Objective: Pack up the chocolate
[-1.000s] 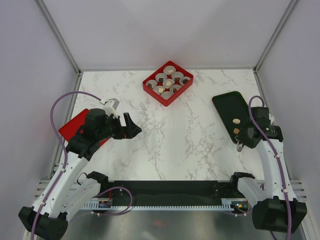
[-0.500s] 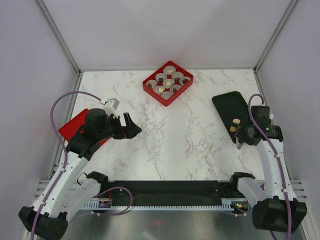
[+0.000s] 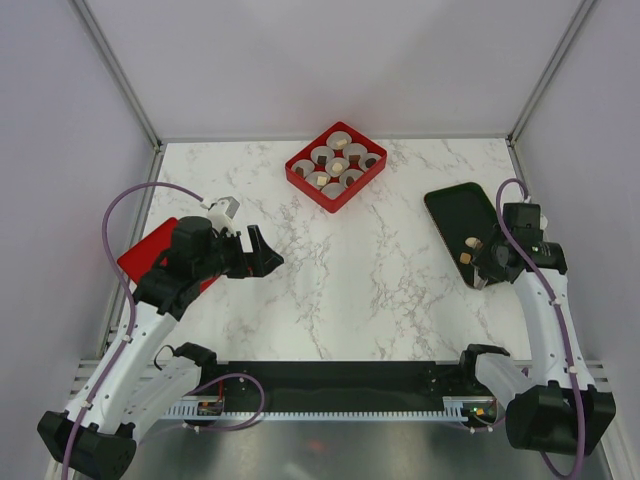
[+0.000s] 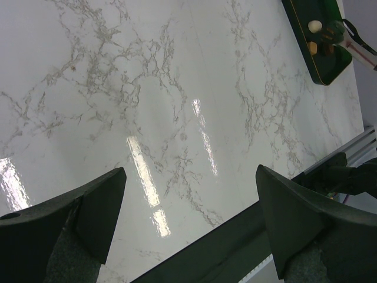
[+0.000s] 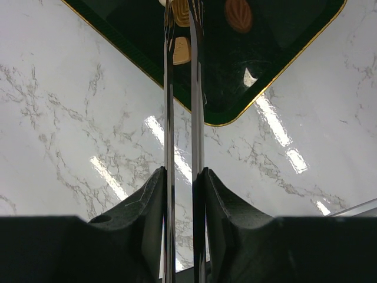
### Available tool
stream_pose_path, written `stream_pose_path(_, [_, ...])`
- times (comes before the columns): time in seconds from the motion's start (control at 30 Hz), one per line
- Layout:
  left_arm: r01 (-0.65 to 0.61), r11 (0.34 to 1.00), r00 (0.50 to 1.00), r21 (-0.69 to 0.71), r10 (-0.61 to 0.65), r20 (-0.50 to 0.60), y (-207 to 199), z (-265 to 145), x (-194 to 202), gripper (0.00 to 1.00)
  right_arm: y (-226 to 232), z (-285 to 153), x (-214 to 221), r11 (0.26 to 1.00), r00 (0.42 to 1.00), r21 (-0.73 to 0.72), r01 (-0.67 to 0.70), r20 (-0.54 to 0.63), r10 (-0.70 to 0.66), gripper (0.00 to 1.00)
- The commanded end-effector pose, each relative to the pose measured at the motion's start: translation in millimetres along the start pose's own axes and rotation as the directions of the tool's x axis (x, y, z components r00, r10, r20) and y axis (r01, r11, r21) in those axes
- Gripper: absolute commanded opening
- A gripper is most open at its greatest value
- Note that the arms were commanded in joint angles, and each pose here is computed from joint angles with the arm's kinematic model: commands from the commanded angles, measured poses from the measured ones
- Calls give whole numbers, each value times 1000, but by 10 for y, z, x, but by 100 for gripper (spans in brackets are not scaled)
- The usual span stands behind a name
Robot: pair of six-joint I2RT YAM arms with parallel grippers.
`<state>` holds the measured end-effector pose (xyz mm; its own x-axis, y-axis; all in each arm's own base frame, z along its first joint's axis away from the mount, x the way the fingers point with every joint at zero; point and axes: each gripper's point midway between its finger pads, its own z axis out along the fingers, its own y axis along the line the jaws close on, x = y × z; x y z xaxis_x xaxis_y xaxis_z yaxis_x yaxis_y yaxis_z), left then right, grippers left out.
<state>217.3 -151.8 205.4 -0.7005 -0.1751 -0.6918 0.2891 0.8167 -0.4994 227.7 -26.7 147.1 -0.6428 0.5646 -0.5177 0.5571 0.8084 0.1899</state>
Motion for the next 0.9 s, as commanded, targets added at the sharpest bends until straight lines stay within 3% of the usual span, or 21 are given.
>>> stream_pose_path(0.0, [-49,998,999,32,49,10,-43,15,-29,100,173,-67,-224,997,998,-75,5,65,0,37])
stream_pose_path(0.43, [-49,998,999,33,48,8,-44,17,-26,100,371,-37,-356,989,997,-147,-5,74,16,36])
stream_pose_path(0.87, [-47,999,999,25,47,8,-30,26,-27,100,905,-94,-626,966,995,-259,13,95,12,35])
